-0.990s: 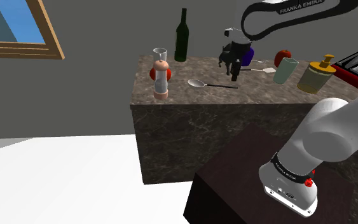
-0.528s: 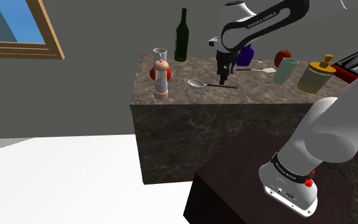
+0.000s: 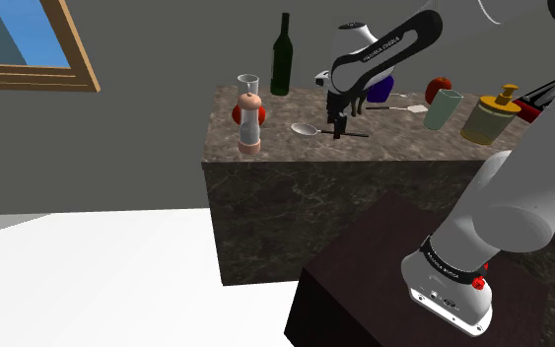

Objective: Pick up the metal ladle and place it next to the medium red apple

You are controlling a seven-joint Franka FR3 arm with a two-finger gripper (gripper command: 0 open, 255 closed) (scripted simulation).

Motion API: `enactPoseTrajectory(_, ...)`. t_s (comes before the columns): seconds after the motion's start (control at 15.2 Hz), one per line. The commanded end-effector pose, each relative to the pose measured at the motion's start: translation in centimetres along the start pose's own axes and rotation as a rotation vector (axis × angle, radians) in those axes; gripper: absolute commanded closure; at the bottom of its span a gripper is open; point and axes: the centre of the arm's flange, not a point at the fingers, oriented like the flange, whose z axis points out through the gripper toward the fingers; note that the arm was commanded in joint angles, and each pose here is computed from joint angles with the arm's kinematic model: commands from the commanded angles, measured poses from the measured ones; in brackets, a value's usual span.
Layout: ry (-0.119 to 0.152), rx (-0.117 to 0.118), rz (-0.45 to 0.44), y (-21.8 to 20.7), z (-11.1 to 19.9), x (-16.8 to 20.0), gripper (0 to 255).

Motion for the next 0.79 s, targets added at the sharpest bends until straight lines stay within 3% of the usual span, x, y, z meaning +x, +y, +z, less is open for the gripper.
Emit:
enactPoseTrajectory(0.0,0.0,-0.001,-0.001,0.07,1.1,0.03,0)
enactPoseTrajectory(0.59,0.0,-0.001,-0.001,0.07,1.4,0.03,0)
enactPoseTrajectory(0.66,0.0,-0.001,-0.001,0.07,1.4,0.03,255)
enactPoseTrajectory(0.73,0.0,-0.001,-0.001,0.07,1.4,0.03,255)
